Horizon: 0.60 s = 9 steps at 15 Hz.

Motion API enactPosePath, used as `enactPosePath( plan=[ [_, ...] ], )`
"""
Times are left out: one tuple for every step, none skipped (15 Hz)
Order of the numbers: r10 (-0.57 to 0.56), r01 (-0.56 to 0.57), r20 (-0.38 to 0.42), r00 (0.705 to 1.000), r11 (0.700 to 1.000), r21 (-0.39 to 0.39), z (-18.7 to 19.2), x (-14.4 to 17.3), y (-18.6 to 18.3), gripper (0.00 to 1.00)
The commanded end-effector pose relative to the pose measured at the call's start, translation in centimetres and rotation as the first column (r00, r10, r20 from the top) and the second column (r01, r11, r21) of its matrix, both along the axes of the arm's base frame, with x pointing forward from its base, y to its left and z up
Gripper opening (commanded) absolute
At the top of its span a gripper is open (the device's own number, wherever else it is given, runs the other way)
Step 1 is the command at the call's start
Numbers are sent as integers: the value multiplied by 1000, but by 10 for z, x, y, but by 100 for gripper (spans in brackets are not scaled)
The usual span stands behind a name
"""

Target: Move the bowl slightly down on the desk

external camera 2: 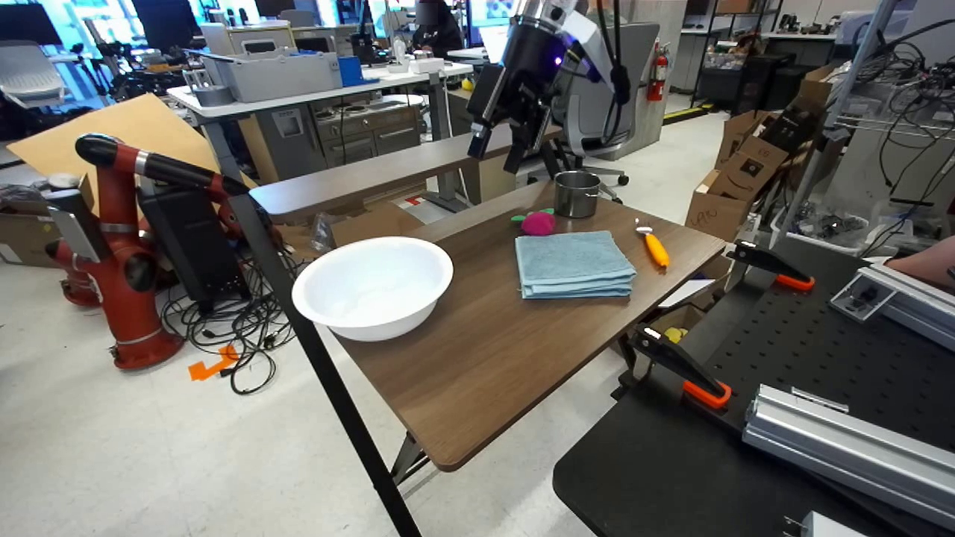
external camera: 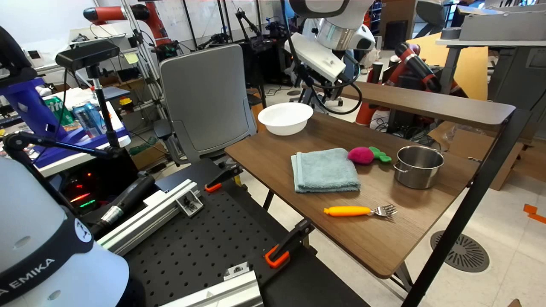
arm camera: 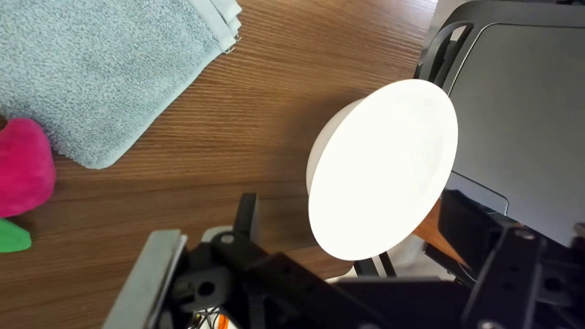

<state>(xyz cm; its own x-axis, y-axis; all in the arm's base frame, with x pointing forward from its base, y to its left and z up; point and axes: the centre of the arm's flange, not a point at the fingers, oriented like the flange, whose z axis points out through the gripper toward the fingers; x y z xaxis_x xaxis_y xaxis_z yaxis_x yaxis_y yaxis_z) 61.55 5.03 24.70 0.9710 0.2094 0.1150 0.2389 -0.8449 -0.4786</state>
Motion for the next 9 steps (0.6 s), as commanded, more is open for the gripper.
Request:
enactPosePath(
  plan=[
    [25, -24, -79, 997, 1000, 15, -13, 35, 7, 100],
    [28, -27, -91, 995, 1000, 10, -20, 39, 10, 100],
    [27, -27, -103, 994, 1000, 4, -23, 43, 14, 100],
    [25, -26, -116, 993, 1000, -3, -27, 47, 19, 100],
    [24, -25, -127, 992, 1000, -8, -31, 51, 24, 100],
    [22, -24, -139, 990, 1000, -16, -36, 55, 30, 100],
    [18, -22, -147, 989, 999, -23, -40, 58, 35, 100],
    [13, -18, -158, 987, 999, -31, -44, 62, 42, 100],
    [6, -12, -164, 986, 999, -37, -48, 65, 49, 100]
  ],
)
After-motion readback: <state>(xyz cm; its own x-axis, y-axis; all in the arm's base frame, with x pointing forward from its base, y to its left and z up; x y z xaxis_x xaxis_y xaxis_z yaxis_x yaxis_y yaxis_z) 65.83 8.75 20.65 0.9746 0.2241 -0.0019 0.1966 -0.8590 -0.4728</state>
